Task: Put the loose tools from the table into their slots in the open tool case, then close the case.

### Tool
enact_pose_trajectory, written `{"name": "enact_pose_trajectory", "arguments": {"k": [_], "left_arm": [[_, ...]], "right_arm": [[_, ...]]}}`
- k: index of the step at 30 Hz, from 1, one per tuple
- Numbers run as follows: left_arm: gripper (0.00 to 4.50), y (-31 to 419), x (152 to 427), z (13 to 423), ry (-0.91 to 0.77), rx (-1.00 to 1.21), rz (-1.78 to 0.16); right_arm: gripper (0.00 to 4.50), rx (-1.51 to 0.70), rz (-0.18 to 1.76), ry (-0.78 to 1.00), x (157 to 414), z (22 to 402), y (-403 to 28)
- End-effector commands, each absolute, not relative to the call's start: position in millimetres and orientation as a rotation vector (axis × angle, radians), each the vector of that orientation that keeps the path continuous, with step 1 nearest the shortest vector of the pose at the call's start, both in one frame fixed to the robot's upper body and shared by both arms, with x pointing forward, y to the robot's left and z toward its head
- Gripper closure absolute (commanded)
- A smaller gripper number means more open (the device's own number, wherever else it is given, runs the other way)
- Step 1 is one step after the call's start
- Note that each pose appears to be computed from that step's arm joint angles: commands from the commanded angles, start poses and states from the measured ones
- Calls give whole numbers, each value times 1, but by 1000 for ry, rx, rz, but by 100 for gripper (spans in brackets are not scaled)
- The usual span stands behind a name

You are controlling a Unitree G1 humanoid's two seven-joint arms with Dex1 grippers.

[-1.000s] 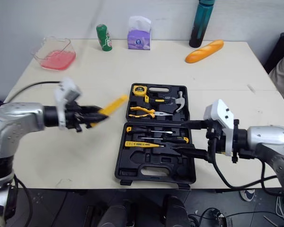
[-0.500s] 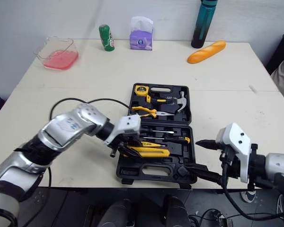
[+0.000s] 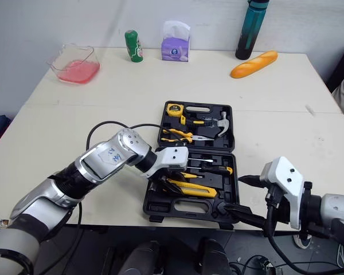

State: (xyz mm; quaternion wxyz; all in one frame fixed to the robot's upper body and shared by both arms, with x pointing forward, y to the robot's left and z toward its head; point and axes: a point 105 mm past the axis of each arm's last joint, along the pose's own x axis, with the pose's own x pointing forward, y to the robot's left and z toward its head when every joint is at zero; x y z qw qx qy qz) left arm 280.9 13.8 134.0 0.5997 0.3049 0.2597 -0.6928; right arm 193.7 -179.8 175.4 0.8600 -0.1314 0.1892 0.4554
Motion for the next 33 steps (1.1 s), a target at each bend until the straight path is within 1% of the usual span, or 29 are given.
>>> {"name": "enact_pose_trajectory", "arguments": {"k": [1,6,8,12,13,15,18,20,21,22,23,24,26,30,33], "left_arm": [[322,11,282,131,599,730,-1597],[322,4,283,132,584,698,-1588],[215,5,281,130,594,700,-1596],[33,8,279,136,610,661,-1596],[4,10,278,140,611,653,-1602],[4,14,276,149,605,647,-1624],[4,15,276,158,493,645,-1671],[4,11,277,163,362,574,-1712],[4,10,276,164,259,547,-1742],[58,12,276,162,190,530,-1759],[94,14,276,160,151,526,-1768],[141,16,274,158,131,514,-1781],[237,17,272,154,123,486,-1799],[443,12,278,141,87,551,-1774],[448,9,282,136,89,550,-1762]], "right_arm": [[0,-293,981,366,195,178,-174],[0,-287,986,364,198,177,-173],[0,-288,986,366,199,175,-173],[0,-282,990,371,199,172,-172],[0,-281,991,372,199,172,-173],[0,-283,993,373,200,172,-173],[0,-284,992,370,201,172,-173],[0,-284,993,367,201,172,-173],[0,-284,994,366,201,172,-173],[0,-284,995,364,201,173,-173],[0,-283,996,363,201,173,-173],[0,-283,996,363,201,173,-173],[0,-284,996,362,201,173,-173],[0,-286,999,364,201,174,-174],[0,-286,999,365,201,174,-174]]}}
